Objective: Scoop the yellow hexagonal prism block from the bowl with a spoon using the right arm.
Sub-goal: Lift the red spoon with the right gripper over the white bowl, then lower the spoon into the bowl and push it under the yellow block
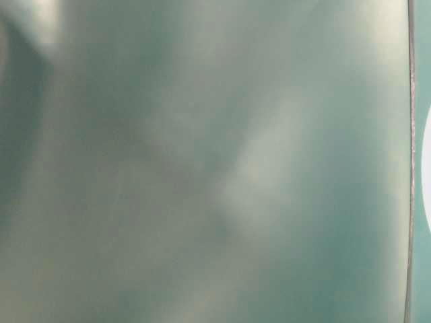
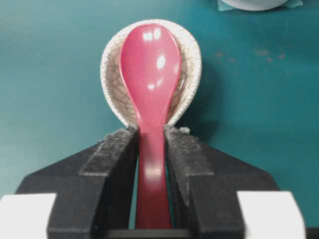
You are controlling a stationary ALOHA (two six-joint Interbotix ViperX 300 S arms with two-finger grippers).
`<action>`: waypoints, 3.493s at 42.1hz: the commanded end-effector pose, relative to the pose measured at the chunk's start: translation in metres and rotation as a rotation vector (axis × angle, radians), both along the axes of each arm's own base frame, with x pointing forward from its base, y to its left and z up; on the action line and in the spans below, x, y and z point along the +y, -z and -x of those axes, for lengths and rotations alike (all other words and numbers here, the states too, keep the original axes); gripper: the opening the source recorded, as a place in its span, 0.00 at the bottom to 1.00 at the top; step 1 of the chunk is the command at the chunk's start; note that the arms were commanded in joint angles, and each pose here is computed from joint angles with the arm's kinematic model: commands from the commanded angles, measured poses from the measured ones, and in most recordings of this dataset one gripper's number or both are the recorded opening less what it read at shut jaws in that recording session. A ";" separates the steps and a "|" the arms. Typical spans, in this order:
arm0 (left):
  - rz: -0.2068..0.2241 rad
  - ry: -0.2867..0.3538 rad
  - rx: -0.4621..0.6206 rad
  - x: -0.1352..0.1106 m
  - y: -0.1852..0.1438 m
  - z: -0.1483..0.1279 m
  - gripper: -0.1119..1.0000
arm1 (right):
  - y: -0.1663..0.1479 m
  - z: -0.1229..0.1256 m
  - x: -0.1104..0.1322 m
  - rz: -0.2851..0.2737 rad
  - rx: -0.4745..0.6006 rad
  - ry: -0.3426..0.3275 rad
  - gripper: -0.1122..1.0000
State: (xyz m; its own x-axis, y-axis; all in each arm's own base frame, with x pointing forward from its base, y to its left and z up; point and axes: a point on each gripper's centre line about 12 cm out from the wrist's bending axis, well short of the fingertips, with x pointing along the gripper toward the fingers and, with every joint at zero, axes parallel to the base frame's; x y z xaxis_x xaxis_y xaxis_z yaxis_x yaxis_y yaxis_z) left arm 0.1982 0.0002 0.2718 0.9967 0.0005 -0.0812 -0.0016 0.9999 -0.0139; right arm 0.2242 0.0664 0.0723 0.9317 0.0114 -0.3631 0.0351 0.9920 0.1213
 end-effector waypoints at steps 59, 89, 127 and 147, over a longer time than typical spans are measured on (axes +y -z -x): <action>-0.003 0.001 0.017 0.000 0.001 -0.005 0.10 | -0.157 -0.078 -0.103 -0.135 0.268 0.115 0.32; -0.004 0.001 0.015 0.000 0.002 -0.006 0.10 | -0.147 -0.130 -0.114 -0.151 0.586 0.007 0.32; -0.001 0.001 0.003 0.000 0.000 -0.006 0.10 | -0.114 -0.159 -0.114 -0.116 0.619 -0.004 0.32; -0.003 0.001 0.000 0.000 -0.001 -0.006 0.10 | -0.123 -0.186 -0.105 -0.076 0.519 -0.017 0.32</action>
State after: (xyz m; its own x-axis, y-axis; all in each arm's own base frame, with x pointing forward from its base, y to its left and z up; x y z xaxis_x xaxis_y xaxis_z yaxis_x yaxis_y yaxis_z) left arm 0.2022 0.0002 0.2672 0.9949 0.0004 -0.1011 -0.0018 0.9999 -0.0139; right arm 0.4033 -0.0401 0.1797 0.5885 0.0749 -0.8050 0.1085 0.9794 0.1704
